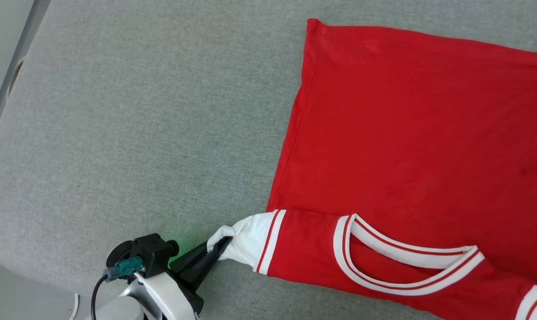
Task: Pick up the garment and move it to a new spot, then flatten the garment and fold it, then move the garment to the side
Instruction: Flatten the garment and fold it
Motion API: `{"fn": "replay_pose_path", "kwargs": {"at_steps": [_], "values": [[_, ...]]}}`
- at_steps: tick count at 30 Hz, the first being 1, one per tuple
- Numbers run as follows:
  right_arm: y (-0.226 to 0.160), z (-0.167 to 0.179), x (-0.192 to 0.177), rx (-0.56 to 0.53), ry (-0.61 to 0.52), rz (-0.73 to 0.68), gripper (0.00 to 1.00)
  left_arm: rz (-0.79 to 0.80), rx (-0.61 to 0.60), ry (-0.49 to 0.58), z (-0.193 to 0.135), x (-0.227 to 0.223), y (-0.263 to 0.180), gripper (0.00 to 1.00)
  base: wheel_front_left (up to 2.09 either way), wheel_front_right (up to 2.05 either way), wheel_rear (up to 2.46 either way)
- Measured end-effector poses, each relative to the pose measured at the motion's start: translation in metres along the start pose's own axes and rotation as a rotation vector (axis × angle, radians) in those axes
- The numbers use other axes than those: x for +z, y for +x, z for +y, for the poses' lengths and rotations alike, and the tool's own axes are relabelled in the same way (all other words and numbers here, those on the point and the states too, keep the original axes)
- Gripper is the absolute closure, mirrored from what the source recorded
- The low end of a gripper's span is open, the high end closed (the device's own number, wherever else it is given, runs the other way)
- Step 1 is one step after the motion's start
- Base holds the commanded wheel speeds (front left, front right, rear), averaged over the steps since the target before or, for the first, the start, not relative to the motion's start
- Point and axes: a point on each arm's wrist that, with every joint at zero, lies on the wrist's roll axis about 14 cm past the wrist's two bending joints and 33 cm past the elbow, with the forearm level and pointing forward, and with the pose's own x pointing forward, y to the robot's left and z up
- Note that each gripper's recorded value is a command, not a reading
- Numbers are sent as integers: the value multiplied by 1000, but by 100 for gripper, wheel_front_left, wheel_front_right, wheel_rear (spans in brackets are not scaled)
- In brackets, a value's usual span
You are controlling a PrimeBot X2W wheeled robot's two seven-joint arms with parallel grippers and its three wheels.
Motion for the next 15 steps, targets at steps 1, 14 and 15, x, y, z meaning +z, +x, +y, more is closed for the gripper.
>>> {"fn": "replay_pose_path", "kwargs": {"at_steps": [1,14,15], "values": [[-3,-2,1,1,6,-7,100,-6,-2,3,0,2,1,100,0,0,0],[-56,-27,-26,3,67,-14,100,-77,-19,-6,-10,19,1,100,0,0,0],[-61,-30,-31,4,77,-14,100,-79,-20,-7,-11,18,-1,100,0,0,0]]}}
